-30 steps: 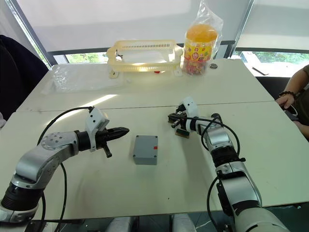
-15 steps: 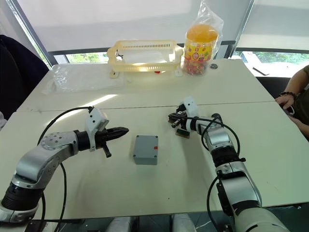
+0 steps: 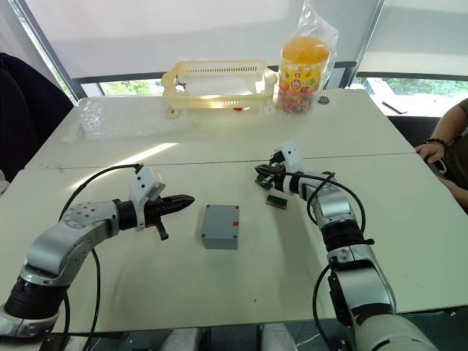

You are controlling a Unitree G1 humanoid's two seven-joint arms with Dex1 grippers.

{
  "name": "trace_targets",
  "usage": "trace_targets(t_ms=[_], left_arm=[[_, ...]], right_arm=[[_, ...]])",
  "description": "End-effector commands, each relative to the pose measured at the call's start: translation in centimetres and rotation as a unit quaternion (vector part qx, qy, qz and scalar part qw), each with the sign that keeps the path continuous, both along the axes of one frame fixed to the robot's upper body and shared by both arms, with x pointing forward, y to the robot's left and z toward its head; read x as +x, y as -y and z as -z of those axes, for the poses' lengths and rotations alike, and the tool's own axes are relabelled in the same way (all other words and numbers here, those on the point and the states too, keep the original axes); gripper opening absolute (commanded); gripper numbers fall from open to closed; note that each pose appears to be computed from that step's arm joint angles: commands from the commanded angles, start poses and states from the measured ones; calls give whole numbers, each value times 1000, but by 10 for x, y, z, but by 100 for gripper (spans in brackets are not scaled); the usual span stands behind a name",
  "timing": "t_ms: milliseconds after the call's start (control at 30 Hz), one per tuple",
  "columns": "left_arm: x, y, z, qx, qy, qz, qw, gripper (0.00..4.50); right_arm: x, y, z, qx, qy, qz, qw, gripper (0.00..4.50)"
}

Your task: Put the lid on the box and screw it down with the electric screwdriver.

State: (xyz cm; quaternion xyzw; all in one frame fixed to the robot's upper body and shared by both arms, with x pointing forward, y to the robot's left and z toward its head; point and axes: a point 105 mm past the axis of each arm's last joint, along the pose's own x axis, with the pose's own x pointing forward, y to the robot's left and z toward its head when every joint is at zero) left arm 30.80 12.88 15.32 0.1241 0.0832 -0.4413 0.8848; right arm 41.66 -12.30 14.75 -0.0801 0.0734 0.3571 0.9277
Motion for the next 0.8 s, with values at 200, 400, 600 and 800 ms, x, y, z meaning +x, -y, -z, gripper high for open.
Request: trace_targets(t_ms=[200, 400, 600, 800], left_arm=[[-18, -5, -16, 29, 11, 50, 998, 0], [-33, -11, -23, 51, -4, 86, 995, 0], [-38, -7, -23, 56, -16, 107, 993, 0], [-39, -2, -19, 51, -22, 113, 992, 0]], right_arm=[[-47, -13, -62, 38, 65, -92, 993, 2], [-91, -26, -49, 31, 37, -151, 987, 2], [-105, -32, -35, 30, 11, -166, 986, 2], [-111, -40, -26, 33, -3, -175, 984, 2]])
